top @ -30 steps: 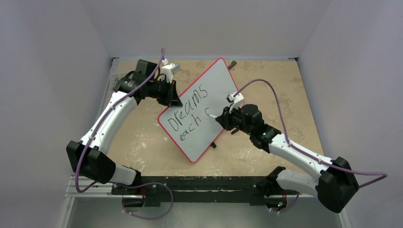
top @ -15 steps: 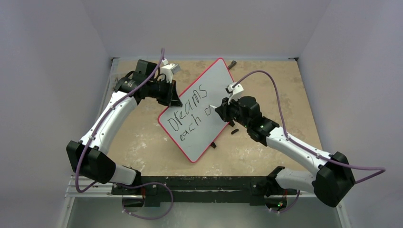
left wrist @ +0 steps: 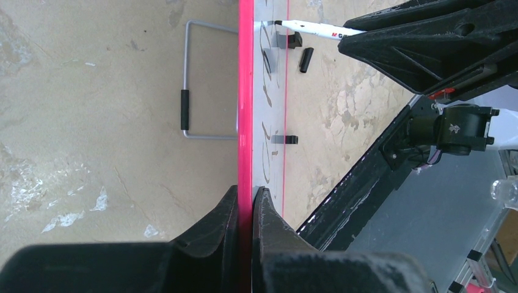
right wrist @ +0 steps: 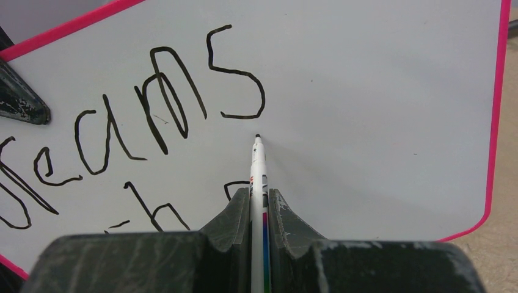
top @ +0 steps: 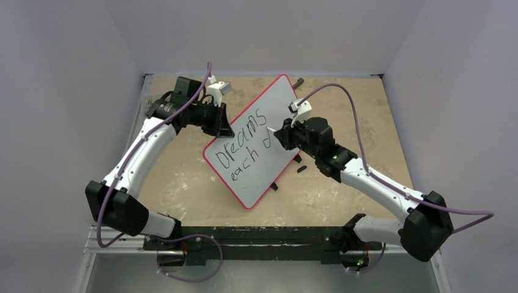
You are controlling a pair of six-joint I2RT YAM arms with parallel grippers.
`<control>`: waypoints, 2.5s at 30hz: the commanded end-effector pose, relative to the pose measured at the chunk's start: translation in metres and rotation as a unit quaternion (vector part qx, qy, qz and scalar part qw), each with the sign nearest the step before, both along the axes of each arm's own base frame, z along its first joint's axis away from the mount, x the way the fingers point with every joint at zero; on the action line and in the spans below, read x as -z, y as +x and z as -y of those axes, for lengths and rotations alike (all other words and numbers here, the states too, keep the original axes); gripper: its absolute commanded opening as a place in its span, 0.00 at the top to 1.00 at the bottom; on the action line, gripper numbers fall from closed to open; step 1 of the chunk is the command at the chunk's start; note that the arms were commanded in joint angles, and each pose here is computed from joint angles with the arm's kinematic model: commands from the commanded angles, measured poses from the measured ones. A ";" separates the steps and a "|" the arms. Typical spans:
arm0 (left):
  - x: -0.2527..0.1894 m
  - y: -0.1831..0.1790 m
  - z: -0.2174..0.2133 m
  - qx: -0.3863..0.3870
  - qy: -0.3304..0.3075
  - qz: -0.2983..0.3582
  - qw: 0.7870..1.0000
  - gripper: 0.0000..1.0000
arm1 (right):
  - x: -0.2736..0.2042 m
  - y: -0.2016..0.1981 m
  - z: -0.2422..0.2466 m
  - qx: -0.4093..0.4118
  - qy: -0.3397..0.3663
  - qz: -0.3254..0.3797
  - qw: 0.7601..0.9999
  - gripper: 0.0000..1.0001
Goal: Write a sentence on the whiteboard
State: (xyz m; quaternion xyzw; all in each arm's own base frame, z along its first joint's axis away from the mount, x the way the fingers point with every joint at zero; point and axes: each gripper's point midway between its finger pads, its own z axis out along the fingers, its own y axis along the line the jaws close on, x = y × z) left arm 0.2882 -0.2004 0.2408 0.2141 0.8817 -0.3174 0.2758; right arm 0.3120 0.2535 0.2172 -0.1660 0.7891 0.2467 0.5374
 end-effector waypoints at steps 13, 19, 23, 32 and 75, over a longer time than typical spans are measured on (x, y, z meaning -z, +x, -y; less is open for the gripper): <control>0.010 0.019 -0.022 -0.021 0.075 0.050 0.996 1.00 | 0.032 -0.027 0.012 -0.008 0.006 -0.033 0.999 1.00; 0.010 0.019 -0.022 -0.021 0.075 0.051 0.996 1.00 | 0.042 -0.032 0.019 0.000 -0.003 -0.042 0.999 1.00; 0.009 0.019 -0.022 -0.021 0.075 0.051 0.996 1.00 | 0.042 -0.033 0.023 0.005 -0.006 -0.042 0.999 1.00; 0.008 0.018 -0.022 -0.020 0.074 0.055 0.996 1.00 | 0.022 -0.027 0.029 0.029 -0.002 -0.025 0.999 1.00; 0.005 0.017 -0.020 -0.017 0.068 0.057 0.996 1.00 | -0.013 0.006 0.012 0.041 0.017 0.021 0.999 1.00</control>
